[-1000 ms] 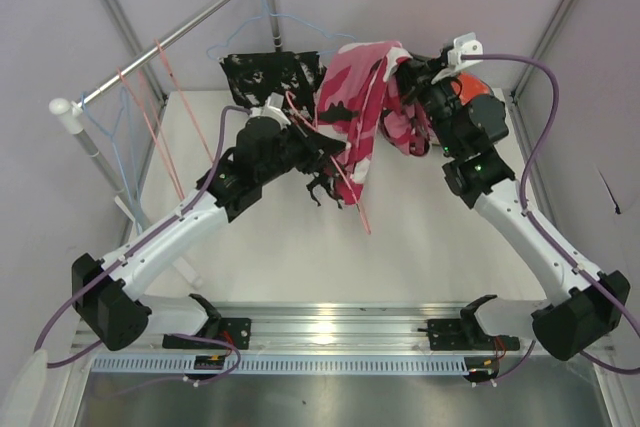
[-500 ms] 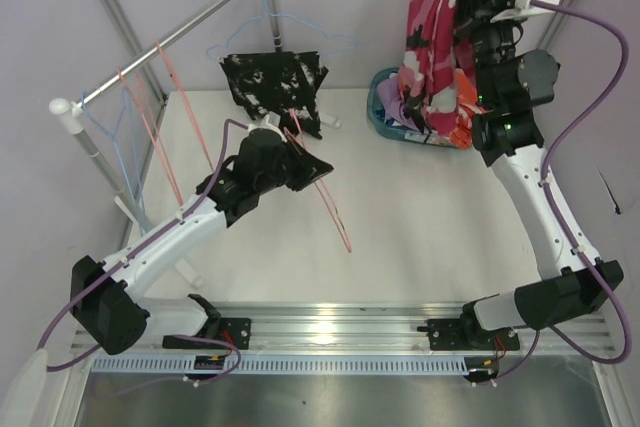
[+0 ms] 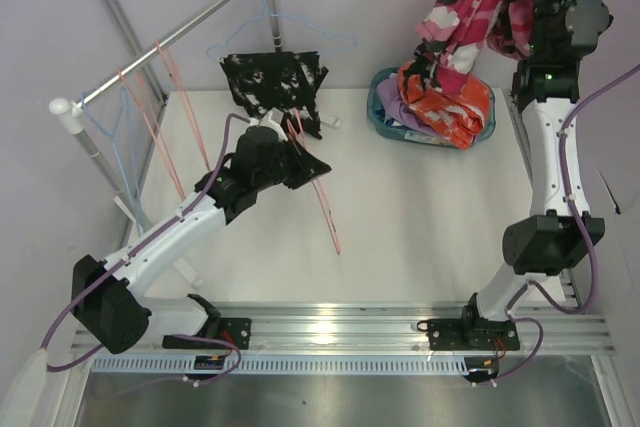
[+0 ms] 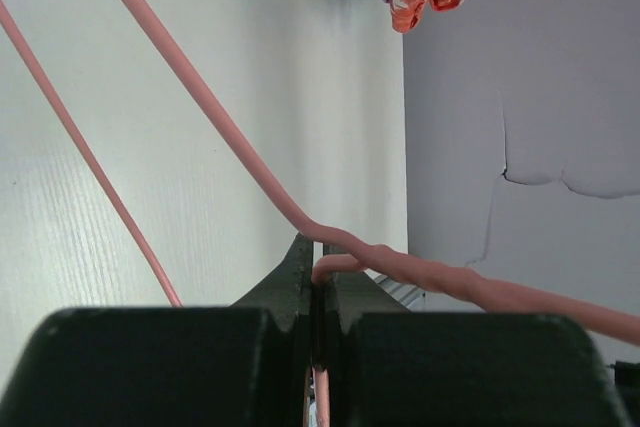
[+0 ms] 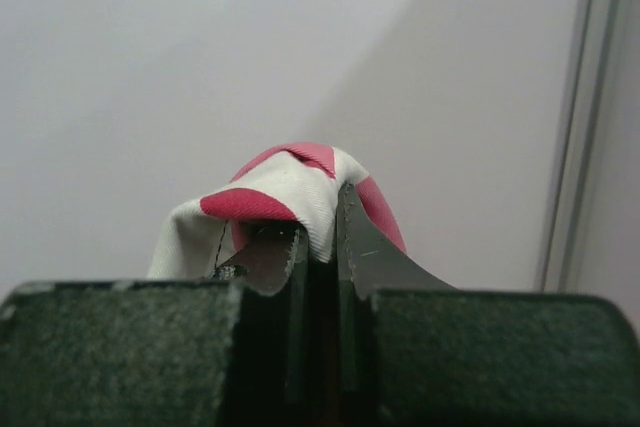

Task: Remove the trousers from the hanger
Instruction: Place the trousers into the basket

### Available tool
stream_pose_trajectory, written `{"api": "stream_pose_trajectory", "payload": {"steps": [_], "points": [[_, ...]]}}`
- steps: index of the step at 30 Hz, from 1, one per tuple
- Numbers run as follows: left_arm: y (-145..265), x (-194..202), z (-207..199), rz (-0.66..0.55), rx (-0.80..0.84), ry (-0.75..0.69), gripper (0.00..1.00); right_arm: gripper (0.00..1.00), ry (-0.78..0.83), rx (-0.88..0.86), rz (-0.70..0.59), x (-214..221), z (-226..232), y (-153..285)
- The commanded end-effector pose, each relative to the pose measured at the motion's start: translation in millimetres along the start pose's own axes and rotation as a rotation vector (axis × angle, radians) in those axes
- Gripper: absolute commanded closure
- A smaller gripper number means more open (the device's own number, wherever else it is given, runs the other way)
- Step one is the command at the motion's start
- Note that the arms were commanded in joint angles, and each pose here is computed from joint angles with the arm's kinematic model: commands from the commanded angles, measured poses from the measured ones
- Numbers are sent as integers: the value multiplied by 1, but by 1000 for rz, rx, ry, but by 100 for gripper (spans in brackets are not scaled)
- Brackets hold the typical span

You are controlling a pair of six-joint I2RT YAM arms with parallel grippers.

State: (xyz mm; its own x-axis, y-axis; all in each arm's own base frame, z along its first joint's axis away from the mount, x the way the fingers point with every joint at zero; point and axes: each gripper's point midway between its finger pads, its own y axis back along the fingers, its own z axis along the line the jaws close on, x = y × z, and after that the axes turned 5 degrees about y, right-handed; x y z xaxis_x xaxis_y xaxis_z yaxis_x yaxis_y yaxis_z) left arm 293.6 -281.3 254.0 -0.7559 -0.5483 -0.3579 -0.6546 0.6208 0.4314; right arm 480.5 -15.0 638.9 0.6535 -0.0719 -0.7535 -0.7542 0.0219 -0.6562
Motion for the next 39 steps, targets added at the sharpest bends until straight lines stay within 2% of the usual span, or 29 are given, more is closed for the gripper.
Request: {"api": "stream_pose_trajectory", "payload": {"steps": [1,2,7,8,11,13,22,26,33,39], "points": [[1,-10,-26,7,98,-68,100,100,-5,2,-218,-78,-22,-14],[1,-8,-28,18,106,-82,100,100,8,2,-196,-60,-27,-20],[-3,-12,-30,28,115,-120,100,100,142,-18,-207,-42,-34,-34],[-3,-13,-31,32,118,-123,100,100,162,-52,-185,-22,-30,-38],[-4,-21,-32,18,120,-136,100,100,245,-75,-188,-4,-34,-44],[-4,-26,-33,6,121,-143,100,100,296,-75,-167,23,-38,-47],[-10,-35,-34,11,115,-177,100,100,369,-83,-117,95,-48,-54],[-13,-37,-32,19,111,-164,100,100,363,-62,-136,93,-55,-58],[-21,-43,-43,28,140,-171,100,100,419,-4,-225,54,-83,-60],[-36,-38,-43,67,157,-142,100,100,484,1,-184,74,-98,-57]]}}
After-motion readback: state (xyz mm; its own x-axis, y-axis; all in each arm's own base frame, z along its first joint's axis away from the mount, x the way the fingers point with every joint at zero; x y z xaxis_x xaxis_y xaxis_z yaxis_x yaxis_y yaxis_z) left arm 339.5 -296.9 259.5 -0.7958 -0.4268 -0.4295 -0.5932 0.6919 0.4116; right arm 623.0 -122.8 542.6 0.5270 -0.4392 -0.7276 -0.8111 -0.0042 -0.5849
